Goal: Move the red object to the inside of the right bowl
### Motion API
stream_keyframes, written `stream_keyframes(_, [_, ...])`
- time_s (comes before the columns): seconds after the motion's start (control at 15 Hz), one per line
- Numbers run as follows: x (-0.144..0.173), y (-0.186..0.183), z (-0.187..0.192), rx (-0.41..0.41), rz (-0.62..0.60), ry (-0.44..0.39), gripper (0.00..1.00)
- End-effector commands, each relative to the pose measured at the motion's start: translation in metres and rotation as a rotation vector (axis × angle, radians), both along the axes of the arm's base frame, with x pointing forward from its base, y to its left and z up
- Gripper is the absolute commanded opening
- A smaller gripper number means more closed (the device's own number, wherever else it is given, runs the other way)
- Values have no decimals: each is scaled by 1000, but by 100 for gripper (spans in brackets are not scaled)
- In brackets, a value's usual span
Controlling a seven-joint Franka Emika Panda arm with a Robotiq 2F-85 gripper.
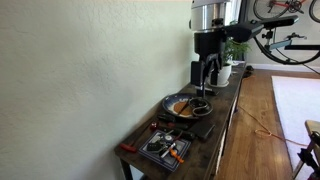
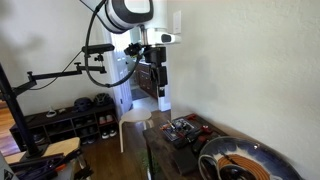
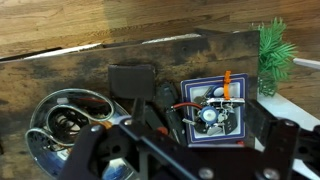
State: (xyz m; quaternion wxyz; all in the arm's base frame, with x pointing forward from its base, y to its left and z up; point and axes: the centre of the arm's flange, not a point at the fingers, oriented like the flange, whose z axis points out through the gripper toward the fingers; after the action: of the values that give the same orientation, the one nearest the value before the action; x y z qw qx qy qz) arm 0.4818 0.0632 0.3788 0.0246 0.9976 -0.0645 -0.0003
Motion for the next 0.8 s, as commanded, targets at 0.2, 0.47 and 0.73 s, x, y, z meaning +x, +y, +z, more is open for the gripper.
stream_keyframes(0.2, [0,0,1,0,1,-3,100])
stream_keyframes(0.47, [19,-4,-11,-14,-34,-21,100])
stream_keyframes(0.73, [51,-9,-24,-30,-86,-36,100])
